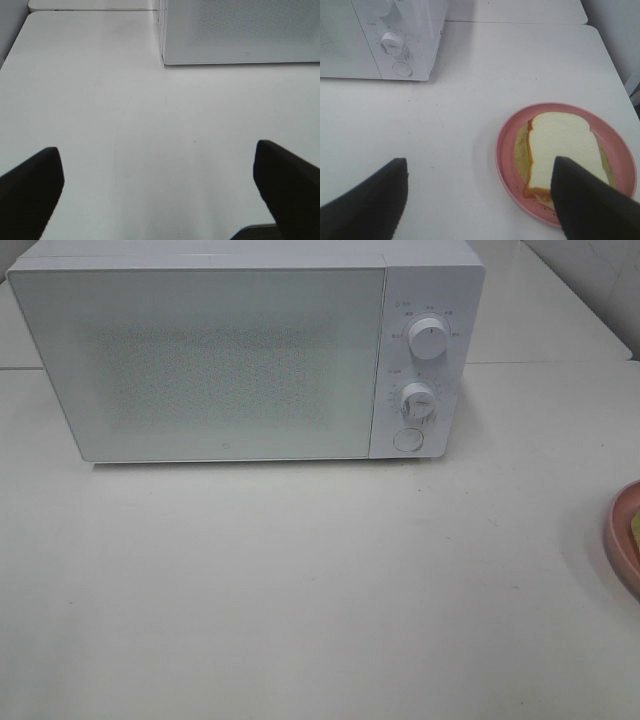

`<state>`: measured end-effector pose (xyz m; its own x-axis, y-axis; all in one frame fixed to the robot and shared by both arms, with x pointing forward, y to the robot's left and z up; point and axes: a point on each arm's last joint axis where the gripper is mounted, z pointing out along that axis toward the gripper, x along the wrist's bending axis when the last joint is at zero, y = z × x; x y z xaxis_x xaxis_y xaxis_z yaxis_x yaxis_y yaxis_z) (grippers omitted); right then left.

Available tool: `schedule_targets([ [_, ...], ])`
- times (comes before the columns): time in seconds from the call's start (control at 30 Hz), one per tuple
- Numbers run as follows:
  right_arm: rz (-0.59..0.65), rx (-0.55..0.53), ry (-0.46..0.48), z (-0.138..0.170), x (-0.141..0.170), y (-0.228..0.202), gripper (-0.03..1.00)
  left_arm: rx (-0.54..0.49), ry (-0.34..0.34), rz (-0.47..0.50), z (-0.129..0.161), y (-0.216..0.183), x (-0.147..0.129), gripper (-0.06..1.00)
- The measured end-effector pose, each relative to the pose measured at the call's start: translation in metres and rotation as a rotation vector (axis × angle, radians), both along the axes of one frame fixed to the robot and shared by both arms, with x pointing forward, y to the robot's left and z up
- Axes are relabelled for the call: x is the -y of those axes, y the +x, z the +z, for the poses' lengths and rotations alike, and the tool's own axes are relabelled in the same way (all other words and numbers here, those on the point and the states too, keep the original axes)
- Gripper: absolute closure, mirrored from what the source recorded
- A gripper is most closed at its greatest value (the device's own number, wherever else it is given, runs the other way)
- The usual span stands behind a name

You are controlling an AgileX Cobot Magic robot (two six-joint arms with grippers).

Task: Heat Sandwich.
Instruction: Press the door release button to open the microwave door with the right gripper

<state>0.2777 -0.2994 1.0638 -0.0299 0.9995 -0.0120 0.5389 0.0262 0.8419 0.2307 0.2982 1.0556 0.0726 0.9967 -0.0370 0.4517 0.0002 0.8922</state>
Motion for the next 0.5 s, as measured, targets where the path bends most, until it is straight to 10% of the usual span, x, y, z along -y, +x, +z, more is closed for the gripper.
schedule_targets([
  [0.5,0.009,-0.004,-0.001,0.003,-0.004,0.044,0.21,0.000,0.000,0.000,0.000,0.000,0.000,-0.03],
])
